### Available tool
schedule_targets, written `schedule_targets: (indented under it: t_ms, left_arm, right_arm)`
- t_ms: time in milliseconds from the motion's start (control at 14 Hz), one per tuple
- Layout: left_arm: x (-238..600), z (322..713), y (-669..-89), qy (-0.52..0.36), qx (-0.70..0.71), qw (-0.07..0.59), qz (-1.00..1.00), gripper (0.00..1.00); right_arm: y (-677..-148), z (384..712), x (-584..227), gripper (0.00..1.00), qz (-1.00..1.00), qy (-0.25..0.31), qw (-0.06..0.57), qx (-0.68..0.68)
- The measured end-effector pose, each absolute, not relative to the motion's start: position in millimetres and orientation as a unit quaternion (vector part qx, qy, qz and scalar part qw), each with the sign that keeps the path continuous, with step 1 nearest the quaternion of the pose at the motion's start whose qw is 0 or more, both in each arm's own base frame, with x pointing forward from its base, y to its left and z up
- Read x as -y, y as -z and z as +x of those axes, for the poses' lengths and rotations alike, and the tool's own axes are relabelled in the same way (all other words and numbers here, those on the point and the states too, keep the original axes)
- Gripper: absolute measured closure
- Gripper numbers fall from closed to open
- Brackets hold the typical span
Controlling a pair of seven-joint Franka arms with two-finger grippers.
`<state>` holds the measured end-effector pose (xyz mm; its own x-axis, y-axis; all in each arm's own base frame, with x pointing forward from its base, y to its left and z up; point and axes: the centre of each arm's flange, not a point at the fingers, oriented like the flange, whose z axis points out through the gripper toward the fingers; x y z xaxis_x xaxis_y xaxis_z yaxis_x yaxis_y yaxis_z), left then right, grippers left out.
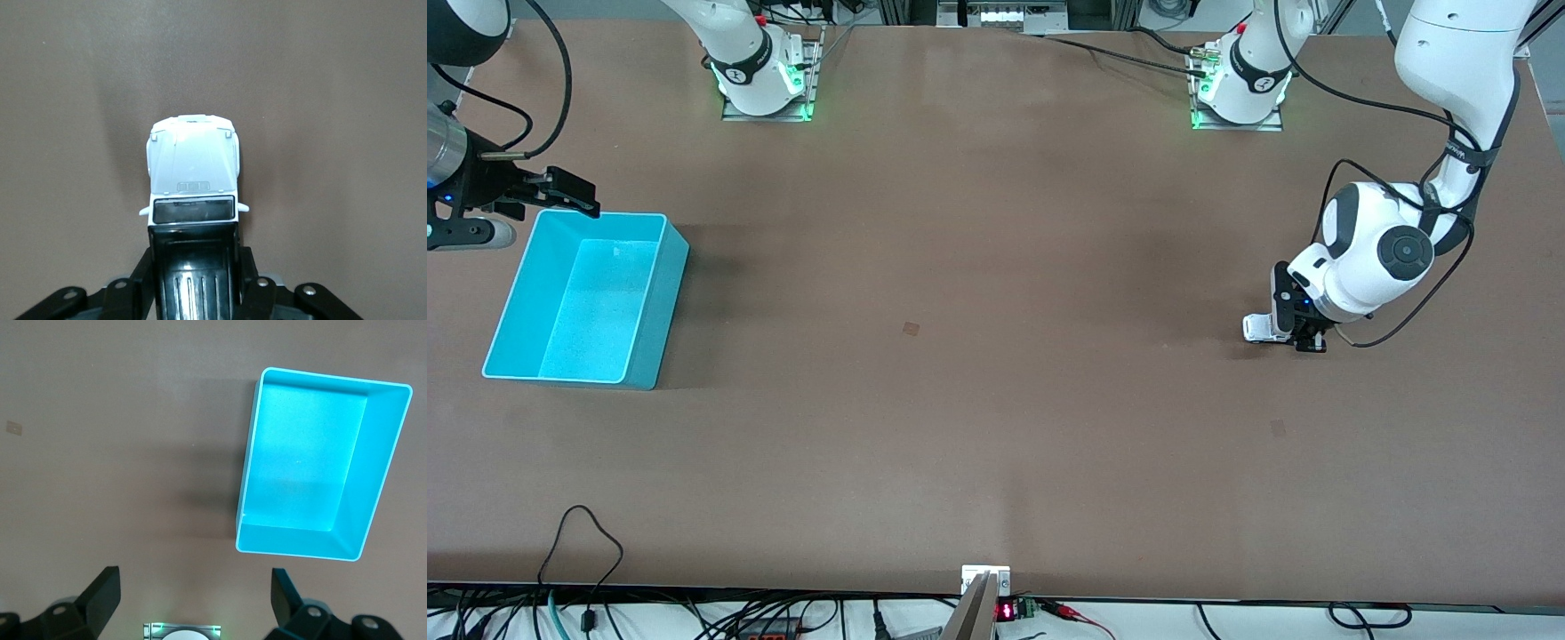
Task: Wind and store white jeep toy
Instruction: 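Press the jeep down and drag it backward with the left gripper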
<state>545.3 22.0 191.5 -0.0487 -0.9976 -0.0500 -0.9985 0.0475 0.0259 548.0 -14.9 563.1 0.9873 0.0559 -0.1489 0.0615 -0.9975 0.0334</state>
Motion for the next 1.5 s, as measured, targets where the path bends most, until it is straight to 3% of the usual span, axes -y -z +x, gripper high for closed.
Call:
schedule_targets:
  t_ms: [1500]
  left_arm:
    - [-40.7, 547.0, -191.1, -0.027, -0.712, 0.009, -0.702, 0.48]
  right_arm:
    - [-563.1, 548.1, 11.4, 0.0, 0.997, 0.074, 0.019, -0.033]
